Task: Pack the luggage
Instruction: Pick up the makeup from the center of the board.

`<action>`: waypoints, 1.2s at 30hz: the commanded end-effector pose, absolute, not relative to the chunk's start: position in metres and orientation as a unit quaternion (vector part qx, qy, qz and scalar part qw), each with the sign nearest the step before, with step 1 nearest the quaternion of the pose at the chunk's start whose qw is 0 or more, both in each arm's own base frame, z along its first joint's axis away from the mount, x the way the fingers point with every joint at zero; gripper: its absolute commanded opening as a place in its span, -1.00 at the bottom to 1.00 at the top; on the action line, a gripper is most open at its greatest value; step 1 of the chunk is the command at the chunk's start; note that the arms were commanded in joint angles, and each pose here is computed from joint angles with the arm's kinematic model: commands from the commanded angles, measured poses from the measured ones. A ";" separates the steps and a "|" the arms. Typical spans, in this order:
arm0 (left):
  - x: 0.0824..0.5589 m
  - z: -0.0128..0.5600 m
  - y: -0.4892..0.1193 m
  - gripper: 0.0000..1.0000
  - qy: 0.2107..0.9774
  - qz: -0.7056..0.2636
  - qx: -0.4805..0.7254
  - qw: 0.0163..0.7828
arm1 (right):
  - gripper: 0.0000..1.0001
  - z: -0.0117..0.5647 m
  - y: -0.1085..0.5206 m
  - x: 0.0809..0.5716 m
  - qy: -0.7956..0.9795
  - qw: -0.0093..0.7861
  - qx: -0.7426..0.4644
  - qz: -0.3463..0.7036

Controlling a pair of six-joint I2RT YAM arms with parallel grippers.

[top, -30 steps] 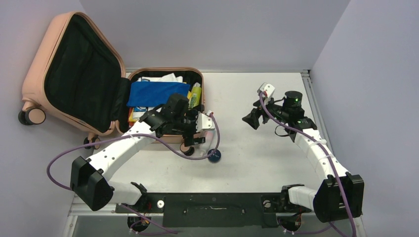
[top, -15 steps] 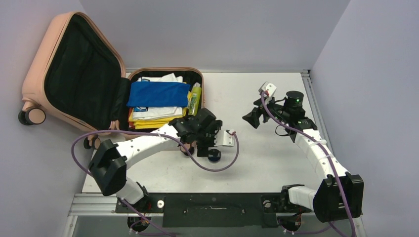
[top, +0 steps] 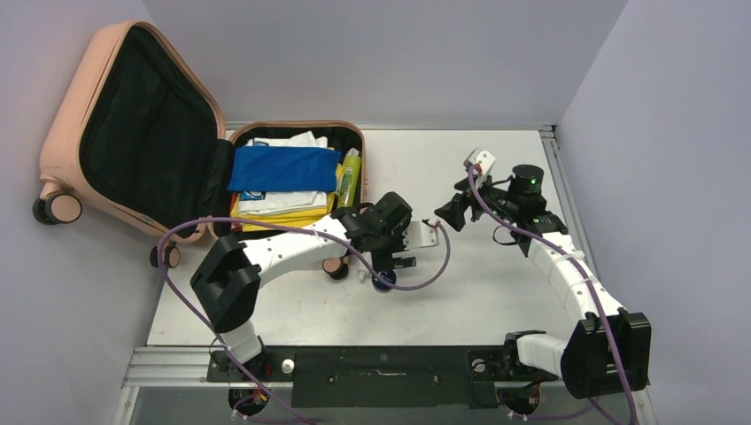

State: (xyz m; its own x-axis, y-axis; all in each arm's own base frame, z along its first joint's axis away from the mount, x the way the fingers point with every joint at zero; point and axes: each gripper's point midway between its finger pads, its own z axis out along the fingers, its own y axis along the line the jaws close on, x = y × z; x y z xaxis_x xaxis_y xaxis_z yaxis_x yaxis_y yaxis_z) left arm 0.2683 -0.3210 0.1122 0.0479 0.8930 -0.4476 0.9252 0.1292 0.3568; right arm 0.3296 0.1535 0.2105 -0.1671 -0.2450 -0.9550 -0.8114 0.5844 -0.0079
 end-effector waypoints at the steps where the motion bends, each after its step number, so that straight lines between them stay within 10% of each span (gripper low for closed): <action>1: 0.281 0.115 -0.327 0.92 0.730 -0.031 0.613 0.302 | 0.79 0.229 0.154 0.333 0.689 0.559 -0.378 0.265; 26: 0.331 0.029 -0.288 0.57 0.901 -0.004 0.399 0.173 | 0.79 0.226 0.152 0.332 0.690 0.556 -0.377 0.271; 31: 0.330 0.040 -0.294 0.97 0.886 0.050 0.417 0.195 | 0.79 0.225 0.152 0.332 0.690 0.555 -0.378 0.271; 36: 0.325 0.046 -0.290 0.92 0.888 0.091 0.404 0.201 | 0.79 0.225 0.154 0.331 0.689 0.553 -0.377 0.278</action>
